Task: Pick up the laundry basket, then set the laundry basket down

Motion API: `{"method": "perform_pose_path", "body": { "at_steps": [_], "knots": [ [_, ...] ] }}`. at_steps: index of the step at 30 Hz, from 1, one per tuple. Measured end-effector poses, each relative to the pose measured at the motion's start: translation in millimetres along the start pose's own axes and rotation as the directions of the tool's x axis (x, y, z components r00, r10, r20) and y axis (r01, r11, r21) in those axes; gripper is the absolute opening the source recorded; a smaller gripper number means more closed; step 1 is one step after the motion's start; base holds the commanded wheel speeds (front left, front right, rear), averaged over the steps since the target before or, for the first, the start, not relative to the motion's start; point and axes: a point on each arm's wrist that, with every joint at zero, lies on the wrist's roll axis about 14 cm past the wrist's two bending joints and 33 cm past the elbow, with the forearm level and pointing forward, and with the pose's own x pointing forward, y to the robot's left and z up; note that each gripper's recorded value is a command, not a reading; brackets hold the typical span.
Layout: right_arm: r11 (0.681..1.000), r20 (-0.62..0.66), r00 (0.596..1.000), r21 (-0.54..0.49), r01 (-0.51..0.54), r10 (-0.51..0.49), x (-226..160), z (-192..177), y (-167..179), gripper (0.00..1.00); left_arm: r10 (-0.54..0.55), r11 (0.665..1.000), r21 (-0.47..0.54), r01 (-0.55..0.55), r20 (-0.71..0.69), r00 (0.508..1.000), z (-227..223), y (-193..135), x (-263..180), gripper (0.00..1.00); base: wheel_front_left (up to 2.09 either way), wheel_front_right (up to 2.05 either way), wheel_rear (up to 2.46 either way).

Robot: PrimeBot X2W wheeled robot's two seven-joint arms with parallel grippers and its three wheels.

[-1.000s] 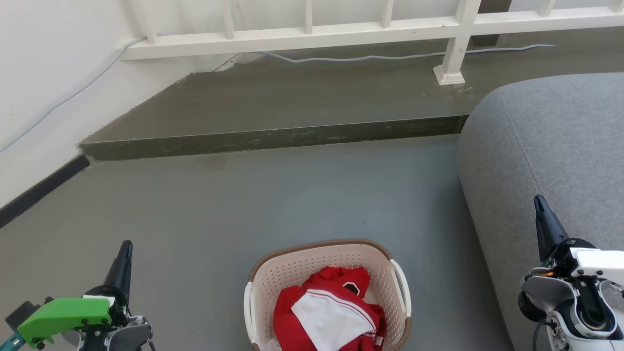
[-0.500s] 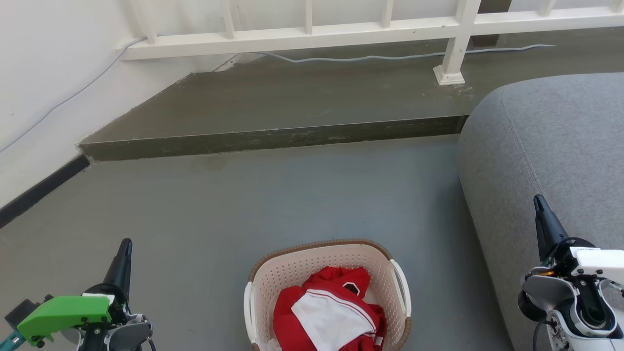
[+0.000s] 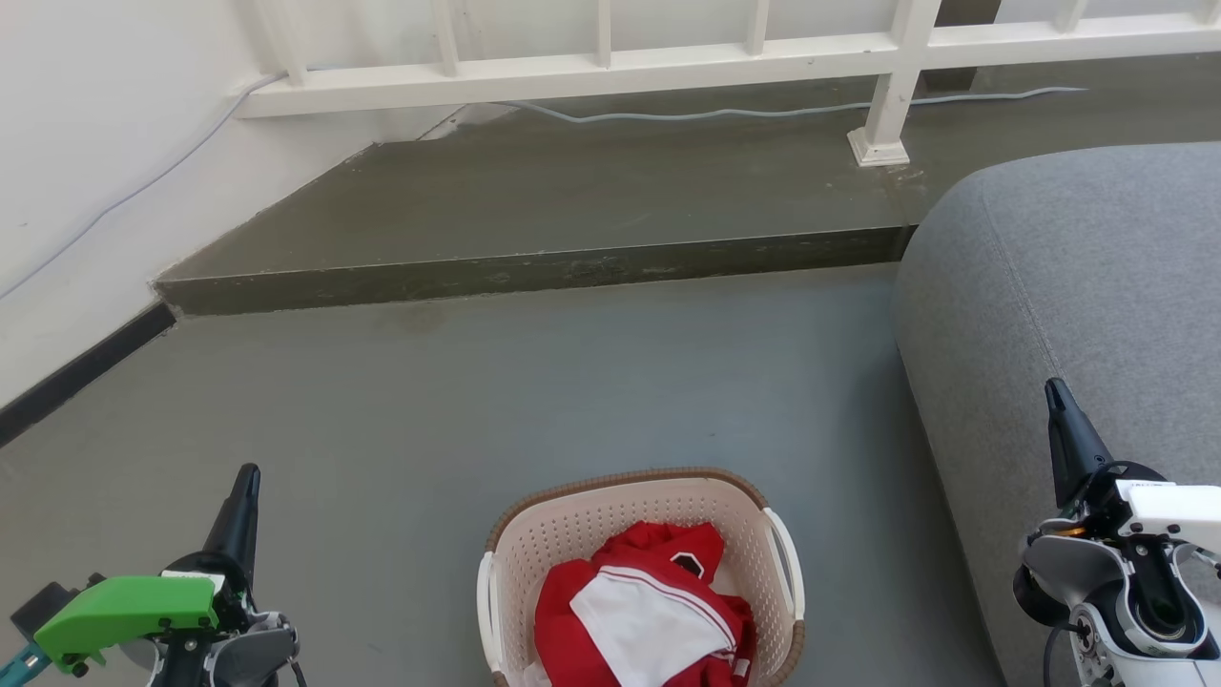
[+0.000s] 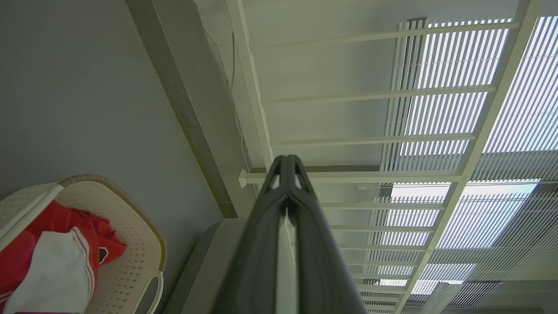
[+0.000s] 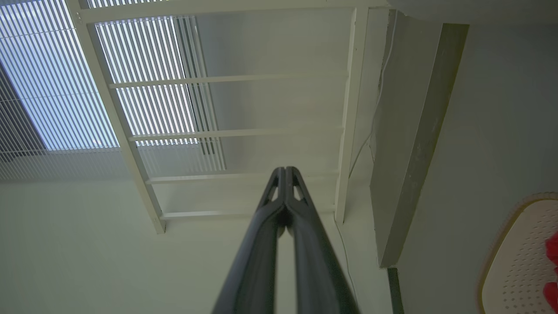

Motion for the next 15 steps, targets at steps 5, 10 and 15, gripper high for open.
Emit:
{"method": "perform_pose_path", "body": {
  "at_steps": [5, 10, 15],
  "knots": [
    [1.0, 0.0, 1.0, 0.0, 0.0, 0.0, 0.0, 0.1, -0.1, 0.0, -0.003, 1.0, 0.0, 0.003, 0.0, 1.0, -0.1, -1.1, 0.7, 0.0, 0.0, 0.0, 0.0],
    [1.0, 0.002, 1.0, 0.001, 0.001, -0.001, -0.1, 0.7, -0.4, 0.0, -0.003, 1.0, 0.0, 0.003, 0.0, 1.0, 0.0, -1.2, 0.7, 0.0, 0.0, 0.0, 0.0],
    [1.0, 0.003, 1.0, 0.001, 0.002, -0.002, 0.0, 0.9, -0.5, 0.0, -0.003, 1.0, -0.001, 0.003, 0.0, 1.0, -0.1, -1.2, 0.7, 0.0, 0.0, 0.0, 0.0]
  ]
}}
